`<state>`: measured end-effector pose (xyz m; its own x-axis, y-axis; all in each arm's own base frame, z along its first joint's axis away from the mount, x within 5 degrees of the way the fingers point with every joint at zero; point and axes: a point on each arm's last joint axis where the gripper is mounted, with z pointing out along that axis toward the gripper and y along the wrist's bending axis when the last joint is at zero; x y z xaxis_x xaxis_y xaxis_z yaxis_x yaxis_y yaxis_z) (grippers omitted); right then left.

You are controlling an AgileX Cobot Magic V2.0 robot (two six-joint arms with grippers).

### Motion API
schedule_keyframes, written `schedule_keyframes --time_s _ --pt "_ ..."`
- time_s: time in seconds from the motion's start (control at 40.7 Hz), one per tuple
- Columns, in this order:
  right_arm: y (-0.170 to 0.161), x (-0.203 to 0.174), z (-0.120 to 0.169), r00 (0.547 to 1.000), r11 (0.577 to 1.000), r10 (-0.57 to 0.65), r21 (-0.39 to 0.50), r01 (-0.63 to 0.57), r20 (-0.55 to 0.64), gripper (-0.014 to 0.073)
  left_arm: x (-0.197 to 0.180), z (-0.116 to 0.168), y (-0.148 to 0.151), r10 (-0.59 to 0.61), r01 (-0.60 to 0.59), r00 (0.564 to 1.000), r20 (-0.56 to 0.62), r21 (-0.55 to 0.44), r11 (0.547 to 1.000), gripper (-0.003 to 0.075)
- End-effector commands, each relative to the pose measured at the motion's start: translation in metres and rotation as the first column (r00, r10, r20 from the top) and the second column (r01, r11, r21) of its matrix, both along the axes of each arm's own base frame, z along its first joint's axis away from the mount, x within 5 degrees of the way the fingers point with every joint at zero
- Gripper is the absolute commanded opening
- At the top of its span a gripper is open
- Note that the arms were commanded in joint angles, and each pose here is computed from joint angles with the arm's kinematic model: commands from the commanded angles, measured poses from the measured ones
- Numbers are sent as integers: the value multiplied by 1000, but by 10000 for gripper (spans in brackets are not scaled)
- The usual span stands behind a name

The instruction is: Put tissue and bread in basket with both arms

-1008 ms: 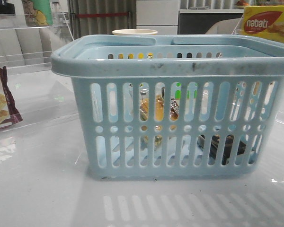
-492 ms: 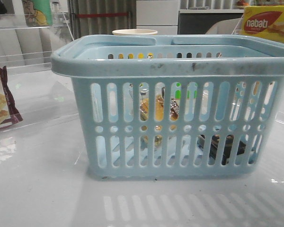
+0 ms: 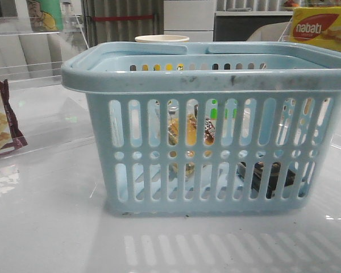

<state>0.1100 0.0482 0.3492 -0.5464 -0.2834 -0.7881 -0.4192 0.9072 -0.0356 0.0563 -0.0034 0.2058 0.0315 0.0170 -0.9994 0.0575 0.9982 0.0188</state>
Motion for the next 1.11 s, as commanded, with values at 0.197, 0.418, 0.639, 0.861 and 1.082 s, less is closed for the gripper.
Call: schedule_keyframes --time_s 0.197,0.418,0.639,0.861,1.082 --pt "0 2 13 996 1000 2 25 -4 90 28 -3 10 1 5 -3 994 110 -18 1000 92" --pt "-1 0 11 995 1000 3 11 -4 102 28 -3 10 1 5 -3 994 110 -18 1000 92" --pt "-22 -9 -15 953 991 -131 54 120 273 28 -3 10 1 5 -3 994 110 -18 1000 92" --pt "-42 -38 -67 806 958 -286 160 237 518 28 -3 10 1 5 -3 994 110 -18 1000 92" --pt "-50 -55 -122 656 918 -392 233 320 645 28 -3 10 1 5 -3 994 110 -18 1000 92"
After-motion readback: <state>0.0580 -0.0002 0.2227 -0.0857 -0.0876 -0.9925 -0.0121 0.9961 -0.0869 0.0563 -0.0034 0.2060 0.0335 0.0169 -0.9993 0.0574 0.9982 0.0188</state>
